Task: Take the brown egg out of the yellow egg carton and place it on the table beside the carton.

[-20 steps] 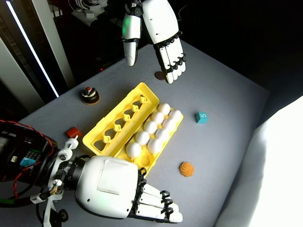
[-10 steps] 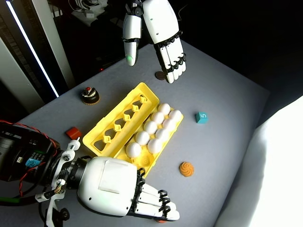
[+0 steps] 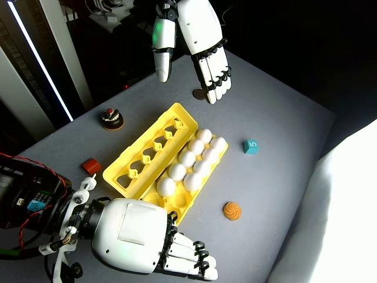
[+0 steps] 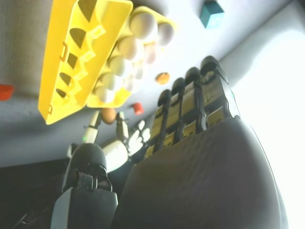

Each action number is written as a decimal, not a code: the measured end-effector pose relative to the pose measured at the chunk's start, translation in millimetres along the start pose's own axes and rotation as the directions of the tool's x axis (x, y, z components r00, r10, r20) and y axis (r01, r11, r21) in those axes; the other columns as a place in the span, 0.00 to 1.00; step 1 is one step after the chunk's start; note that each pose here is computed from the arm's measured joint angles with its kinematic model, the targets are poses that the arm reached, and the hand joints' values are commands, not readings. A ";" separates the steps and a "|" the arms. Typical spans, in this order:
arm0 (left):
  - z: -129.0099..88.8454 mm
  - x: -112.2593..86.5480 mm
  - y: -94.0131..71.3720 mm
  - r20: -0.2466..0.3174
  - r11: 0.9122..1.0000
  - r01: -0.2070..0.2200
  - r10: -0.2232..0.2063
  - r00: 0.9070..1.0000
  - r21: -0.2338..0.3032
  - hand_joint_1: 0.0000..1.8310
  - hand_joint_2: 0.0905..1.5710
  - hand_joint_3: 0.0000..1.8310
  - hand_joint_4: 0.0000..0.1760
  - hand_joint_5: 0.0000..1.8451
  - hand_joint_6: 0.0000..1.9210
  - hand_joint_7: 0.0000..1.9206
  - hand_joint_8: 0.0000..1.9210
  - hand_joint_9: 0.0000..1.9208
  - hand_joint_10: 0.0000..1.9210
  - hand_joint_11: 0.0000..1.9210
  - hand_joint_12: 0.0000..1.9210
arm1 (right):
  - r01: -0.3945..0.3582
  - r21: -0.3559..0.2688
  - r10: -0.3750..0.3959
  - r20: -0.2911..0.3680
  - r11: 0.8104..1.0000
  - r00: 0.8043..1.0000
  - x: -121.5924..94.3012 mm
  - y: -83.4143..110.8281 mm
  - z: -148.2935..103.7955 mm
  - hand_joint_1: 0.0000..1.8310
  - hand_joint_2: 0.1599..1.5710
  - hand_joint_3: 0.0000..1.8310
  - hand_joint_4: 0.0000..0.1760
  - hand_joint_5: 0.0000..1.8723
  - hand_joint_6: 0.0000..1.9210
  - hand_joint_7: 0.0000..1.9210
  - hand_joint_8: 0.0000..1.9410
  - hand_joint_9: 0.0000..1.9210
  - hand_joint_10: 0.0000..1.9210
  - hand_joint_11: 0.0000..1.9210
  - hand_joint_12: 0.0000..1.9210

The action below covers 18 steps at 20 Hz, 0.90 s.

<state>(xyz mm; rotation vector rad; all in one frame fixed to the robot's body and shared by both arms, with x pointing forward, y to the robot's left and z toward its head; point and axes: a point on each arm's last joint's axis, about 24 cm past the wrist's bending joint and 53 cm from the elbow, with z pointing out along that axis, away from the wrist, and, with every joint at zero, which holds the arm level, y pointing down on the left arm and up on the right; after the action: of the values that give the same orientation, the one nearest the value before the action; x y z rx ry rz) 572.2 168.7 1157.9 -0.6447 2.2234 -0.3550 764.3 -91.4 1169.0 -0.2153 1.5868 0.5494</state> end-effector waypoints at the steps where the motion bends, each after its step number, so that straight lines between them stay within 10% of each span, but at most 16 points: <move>1: 0.0 0.0 0.2 0.000 1.000 0.000 0.000 1.000 -0.001 0.00 0.77 0.00 0.00 0.01 0.00 0.02 0.00 0.01 0.00 0.00 0.00 | 0.001 0.001 -0.001 -0.003 1.000 1.000 0.6 -0.3 -0.1 0.53 0.55 0.00 0.25 0.51 0.01 0.21 0.00 0.06 0.00 0.01 0.00; 12: 0.0 0.0 0.2 0.000 1.000 0.000 0.000 1.000 -0.001 0.00 0.76 0.00 0.00 0.02 0.01 0.03 0.01 0.02 0.01 0.01 0.00 | 0.018 0.013 -0.018 0.015 1.000 1.000 -13.3 -8.1 -1.7 0.38 0.56 0.00 0.57 0.42 0.00 0.12 0.00 0.02 0.00 0.00 0.00; 18: 0.0 -0.2 0.1 0.001 1.000 0.000 0.000 1.000 -0.001 0.00 0.76 0.00 0.00 0.02 0.00 0.03 0.00 0.02 0.00 0.01 0.00 | 0.023 0.013 -0.023 0.014 1.000 1.000 -14.0 -8.7 -3.1 0.39 0.56 0.00 0.51 0.38 0.00 0.13 0.00 0.04 0.01 0.01 0.00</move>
<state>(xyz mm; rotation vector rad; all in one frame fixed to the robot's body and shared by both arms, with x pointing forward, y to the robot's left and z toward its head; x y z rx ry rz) 572.3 169.0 1158.0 -0.6452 2.2228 -0.3540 766.9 -103.0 1180.9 -0.2194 1.5718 0.5222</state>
